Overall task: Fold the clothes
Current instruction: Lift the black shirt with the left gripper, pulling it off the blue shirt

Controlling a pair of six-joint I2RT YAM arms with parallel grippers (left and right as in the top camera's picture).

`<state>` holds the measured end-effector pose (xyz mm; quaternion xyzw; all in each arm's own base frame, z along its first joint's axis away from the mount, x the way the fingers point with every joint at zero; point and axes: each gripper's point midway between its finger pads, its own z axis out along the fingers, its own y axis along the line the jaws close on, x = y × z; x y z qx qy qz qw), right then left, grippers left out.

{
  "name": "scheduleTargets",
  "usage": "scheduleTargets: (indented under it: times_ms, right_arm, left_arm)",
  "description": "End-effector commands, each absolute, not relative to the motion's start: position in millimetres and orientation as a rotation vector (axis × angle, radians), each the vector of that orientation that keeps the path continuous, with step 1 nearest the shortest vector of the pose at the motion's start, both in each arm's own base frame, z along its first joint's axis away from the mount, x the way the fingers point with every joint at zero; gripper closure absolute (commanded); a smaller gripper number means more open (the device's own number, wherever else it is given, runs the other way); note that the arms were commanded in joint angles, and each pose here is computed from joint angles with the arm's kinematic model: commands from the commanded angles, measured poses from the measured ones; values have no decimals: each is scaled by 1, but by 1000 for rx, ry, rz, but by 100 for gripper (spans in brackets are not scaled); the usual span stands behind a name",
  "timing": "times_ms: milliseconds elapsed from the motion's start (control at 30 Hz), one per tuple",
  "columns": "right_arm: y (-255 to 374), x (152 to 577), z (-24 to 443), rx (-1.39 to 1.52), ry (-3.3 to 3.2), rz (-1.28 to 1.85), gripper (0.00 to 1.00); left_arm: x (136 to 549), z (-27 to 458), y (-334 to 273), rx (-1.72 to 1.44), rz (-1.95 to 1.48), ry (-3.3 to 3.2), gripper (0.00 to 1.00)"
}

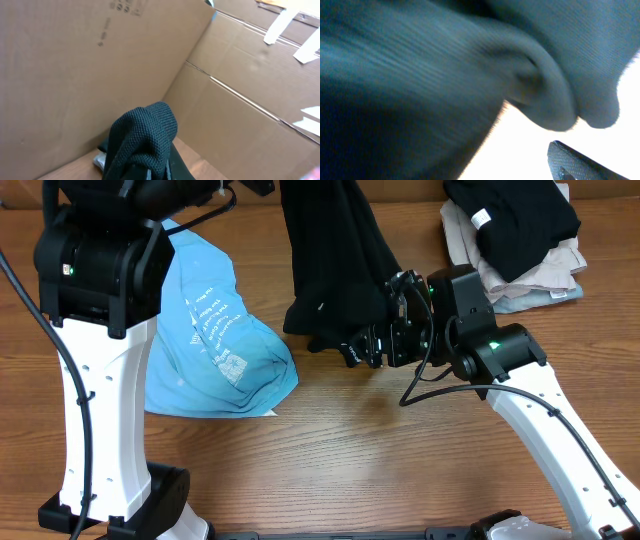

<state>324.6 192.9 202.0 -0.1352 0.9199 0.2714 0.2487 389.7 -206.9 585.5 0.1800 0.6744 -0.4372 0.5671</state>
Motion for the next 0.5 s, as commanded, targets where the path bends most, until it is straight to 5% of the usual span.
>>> scheduleTargets:
  times_ms: [0,467]
  right_arm:
    - [164,333,183,-297,2549,500,7]
    - [213,343,144,-476,2468,808,7]
  left_arm:
    - [391,601,-198,367,-993,1543,96]
    - [361,631,-195,332,-1100,1484,96]
